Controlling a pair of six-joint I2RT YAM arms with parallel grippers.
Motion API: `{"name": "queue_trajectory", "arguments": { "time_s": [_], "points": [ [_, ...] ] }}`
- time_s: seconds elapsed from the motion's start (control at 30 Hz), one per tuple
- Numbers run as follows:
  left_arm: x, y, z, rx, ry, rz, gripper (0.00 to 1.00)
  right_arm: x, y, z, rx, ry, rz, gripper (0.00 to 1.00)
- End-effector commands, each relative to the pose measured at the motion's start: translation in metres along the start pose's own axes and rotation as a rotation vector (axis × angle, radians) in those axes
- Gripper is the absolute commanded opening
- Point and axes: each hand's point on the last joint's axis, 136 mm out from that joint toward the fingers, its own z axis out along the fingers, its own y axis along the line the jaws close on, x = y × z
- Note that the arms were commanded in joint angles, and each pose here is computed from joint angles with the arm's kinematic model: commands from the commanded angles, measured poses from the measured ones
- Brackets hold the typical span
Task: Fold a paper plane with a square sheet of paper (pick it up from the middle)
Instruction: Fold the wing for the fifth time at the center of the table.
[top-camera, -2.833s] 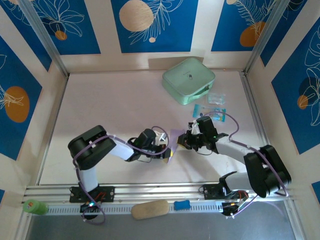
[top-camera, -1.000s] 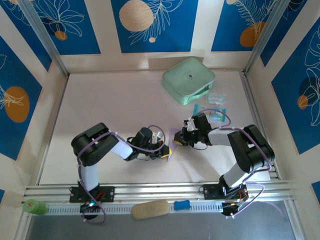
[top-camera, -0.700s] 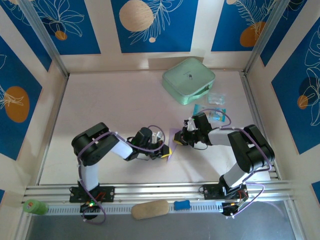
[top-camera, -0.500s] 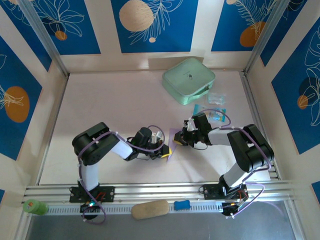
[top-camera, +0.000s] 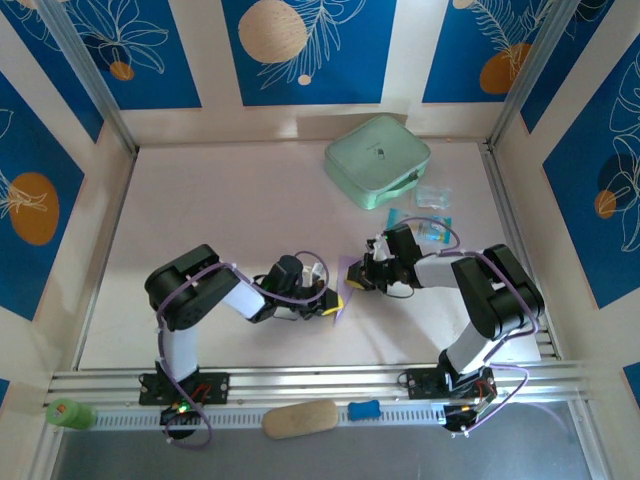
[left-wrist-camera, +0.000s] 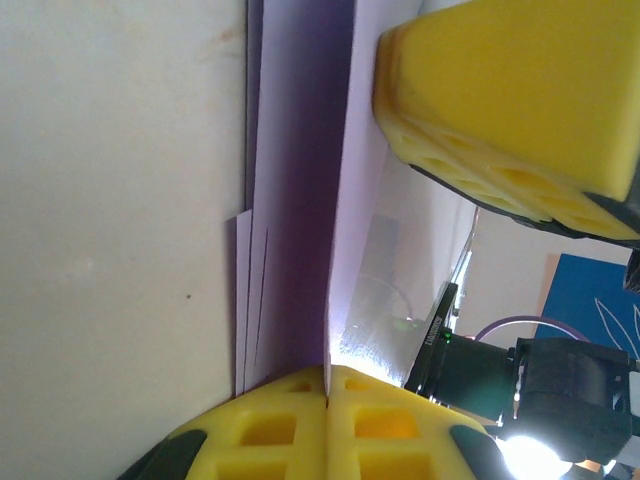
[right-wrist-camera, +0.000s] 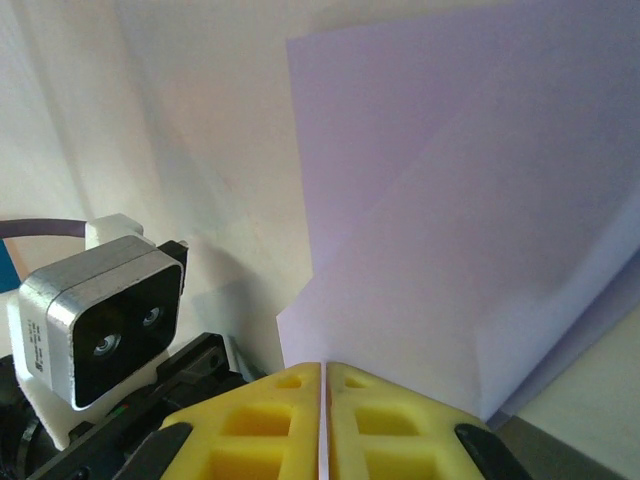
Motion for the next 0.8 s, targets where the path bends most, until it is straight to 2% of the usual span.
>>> {"name": "queue_trajectory", "arguments": {
  "time_s": [0.0,0.6,0.77],
  "points": [
    [0.003,0.064,-0.008,-0.187,-0.033,-0.148,0.00,-0.004,0.004,0.002,-0.016,0.013,-0.018,0.10],
    [0.004,0.067,-0.012,-0.216,-0.029,-0.135,0.01,0.002,-0.026,0.008,0.088,0.033,0.069,0.09],
    [0.007,0.059,-0.018,-0.275,0.004,-0.058,0.16,0.004,-0.033,0.008,0.116,0.035,0.096,0.09]
  ]
}}
